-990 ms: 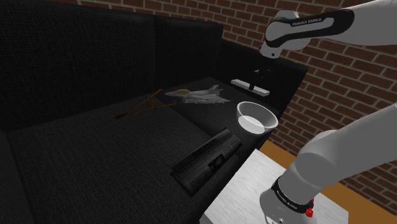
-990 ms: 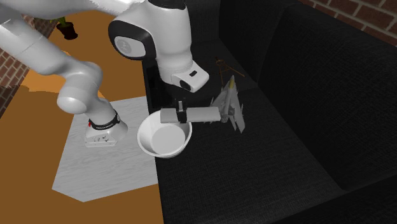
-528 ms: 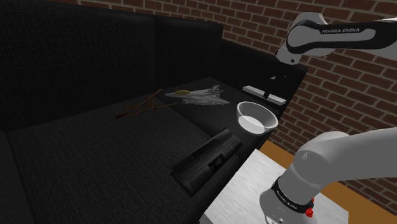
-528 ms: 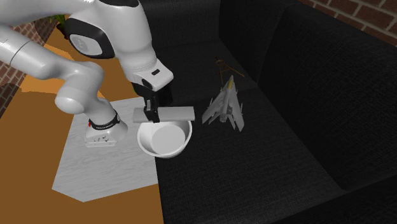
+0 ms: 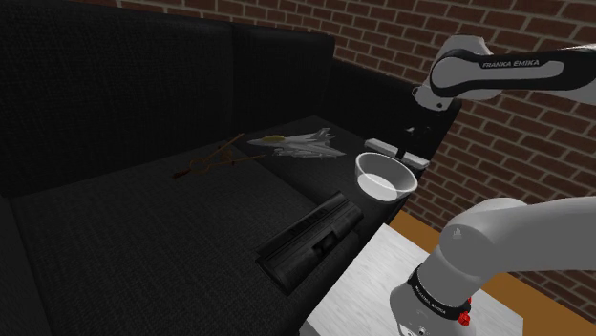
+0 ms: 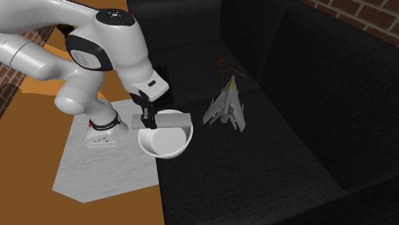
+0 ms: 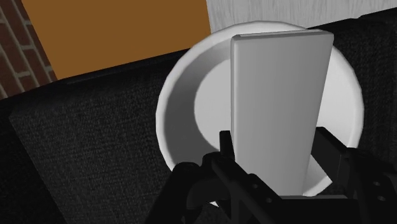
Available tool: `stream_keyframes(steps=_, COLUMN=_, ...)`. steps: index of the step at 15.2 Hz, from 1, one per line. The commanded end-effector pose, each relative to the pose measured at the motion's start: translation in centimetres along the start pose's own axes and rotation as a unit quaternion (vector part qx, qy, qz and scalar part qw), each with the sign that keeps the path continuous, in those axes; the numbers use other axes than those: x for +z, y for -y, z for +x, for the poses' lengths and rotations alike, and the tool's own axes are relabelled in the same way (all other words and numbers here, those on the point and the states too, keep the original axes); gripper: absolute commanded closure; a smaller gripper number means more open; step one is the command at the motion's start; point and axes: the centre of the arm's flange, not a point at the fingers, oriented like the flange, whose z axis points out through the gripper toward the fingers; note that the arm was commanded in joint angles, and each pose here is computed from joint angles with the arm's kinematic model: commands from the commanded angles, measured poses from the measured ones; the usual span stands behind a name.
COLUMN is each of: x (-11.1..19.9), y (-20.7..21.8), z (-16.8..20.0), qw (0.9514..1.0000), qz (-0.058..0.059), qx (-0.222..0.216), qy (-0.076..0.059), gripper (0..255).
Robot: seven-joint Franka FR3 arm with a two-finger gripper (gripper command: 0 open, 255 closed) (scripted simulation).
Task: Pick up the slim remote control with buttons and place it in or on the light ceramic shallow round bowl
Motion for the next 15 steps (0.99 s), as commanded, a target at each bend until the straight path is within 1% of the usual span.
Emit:
stream_keyframes(steps=1, x=1.0, y=0.0, z=-0.1, qw=1.0, qz=0.0, qx=0.0, qy=-0.001, gripper=255)
stream_keyframes(steps=8, x=4.7, y=0.0, z=-0.2, qw=1.0, qz=0.0, qx=0.0, qy=-0.001, gripper=255)
stream_keyframes(steps=15, x=4.7, y=0.0, z=-0.2, qw=1.0, qz=0.0, qx=0.0, qy=-0.001, gripper=255)
